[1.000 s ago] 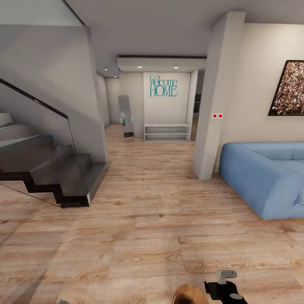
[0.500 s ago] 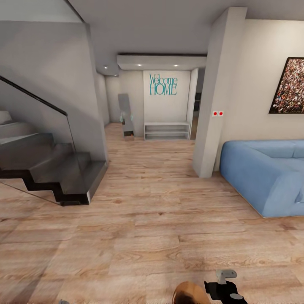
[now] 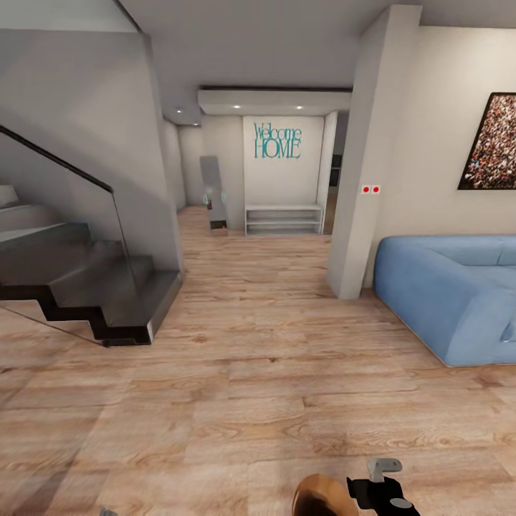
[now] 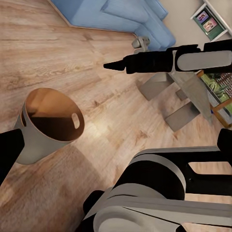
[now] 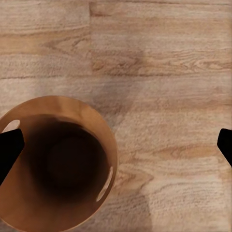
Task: Put the three can of soda from the living room inside the tash can in the kitchen.
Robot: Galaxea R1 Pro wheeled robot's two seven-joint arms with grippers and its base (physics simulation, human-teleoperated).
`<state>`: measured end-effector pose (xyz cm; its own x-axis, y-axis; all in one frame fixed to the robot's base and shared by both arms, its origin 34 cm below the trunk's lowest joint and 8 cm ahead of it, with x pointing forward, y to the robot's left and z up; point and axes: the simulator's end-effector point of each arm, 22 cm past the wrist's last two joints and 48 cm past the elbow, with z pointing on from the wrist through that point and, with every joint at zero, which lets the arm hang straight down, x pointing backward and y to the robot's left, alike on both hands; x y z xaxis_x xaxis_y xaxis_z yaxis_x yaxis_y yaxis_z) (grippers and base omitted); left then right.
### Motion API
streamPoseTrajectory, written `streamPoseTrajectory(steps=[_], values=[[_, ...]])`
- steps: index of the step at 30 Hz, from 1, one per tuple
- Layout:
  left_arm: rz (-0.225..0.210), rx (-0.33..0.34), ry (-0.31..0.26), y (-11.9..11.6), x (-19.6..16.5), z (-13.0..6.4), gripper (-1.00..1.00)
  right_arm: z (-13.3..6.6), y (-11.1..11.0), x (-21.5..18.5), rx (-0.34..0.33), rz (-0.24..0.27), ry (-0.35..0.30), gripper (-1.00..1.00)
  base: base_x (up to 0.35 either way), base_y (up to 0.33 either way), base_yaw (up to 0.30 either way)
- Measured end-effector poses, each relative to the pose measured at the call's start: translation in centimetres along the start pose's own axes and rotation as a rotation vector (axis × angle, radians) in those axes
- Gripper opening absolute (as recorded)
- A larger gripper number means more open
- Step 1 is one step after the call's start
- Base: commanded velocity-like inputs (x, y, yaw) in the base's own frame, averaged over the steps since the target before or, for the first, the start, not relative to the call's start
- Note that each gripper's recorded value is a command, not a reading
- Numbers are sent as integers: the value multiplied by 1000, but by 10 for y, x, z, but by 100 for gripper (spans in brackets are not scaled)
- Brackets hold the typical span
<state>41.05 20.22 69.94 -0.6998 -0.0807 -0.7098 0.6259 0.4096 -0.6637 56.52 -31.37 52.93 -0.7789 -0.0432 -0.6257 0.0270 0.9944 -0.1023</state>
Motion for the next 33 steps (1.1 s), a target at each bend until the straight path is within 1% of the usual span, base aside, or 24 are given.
streamPoseTrajectory(steps=[6,15,33], values=[[0,0,0,1,1,0,100,1,0,1,0,0,0,100,0,0,0],[-5,0,2,12,15,4,100,14,2,15,0,-1,6,100,0,0,0],[-30,-1,13,35,49,12,100,42,6,52,-2,-4,33,100,0,0,0]])
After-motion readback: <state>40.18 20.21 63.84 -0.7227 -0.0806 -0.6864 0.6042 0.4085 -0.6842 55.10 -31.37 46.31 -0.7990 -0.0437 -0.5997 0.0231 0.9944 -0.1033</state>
